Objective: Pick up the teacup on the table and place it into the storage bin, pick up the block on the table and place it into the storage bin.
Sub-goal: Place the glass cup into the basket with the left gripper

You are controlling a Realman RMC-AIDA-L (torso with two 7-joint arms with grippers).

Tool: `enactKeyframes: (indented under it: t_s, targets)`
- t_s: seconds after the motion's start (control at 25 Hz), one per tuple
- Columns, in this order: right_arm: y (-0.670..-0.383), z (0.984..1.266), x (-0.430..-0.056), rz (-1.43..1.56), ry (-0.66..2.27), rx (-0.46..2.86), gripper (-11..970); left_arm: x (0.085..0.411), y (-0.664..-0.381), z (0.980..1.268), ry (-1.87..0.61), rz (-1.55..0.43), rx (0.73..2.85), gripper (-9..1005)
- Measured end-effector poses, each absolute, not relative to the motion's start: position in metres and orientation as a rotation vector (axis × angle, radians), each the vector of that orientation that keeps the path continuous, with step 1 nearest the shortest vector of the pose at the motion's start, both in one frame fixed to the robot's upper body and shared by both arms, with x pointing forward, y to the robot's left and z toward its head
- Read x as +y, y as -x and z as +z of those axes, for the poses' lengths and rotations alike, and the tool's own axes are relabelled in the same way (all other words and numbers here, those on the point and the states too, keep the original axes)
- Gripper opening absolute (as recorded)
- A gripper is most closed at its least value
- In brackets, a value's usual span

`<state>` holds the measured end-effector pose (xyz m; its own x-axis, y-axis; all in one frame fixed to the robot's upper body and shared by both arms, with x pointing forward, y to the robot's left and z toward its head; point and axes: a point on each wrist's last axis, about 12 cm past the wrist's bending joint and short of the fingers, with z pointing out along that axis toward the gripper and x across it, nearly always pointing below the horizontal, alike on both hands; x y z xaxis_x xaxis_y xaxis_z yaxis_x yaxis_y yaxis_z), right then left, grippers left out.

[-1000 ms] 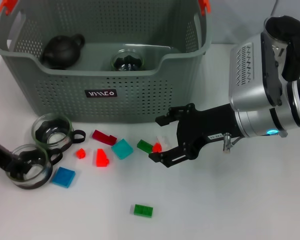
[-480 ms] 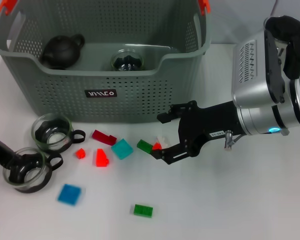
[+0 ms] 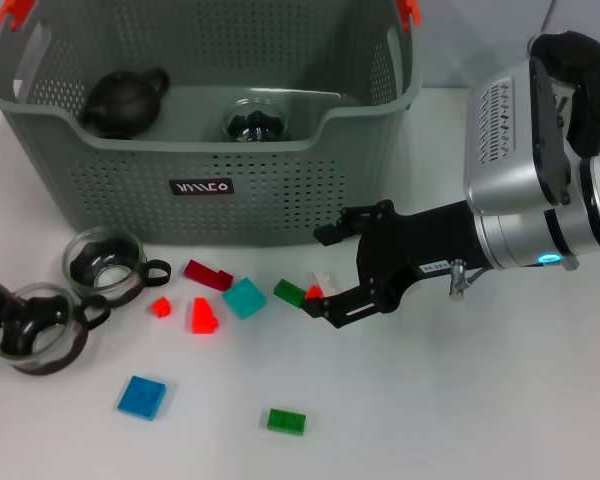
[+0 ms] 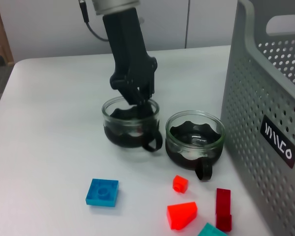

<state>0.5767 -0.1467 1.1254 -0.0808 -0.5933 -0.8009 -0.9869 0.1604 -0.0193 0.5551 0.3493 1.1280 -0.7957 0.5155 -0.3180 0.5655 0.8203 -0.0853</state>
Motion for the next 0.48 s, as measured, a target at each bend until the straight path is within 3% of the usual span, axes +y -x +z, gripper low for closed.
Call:
enactKeyframes:
  t_s: [0.24, 0.48]
  targets:
    - [-0.578, 1.125, -0.148, 0.73, 1.507, 1.764, 930, 0.358, -0.549, 1.161, -0.805, -0.324, 2.688, 43]
    - [-0.58, 1.127, -0.15, 0.723, 1.497, 1.765, 930, 0.358, -0.535, 1.204, -0.873, -0.615, 2.547, 44]
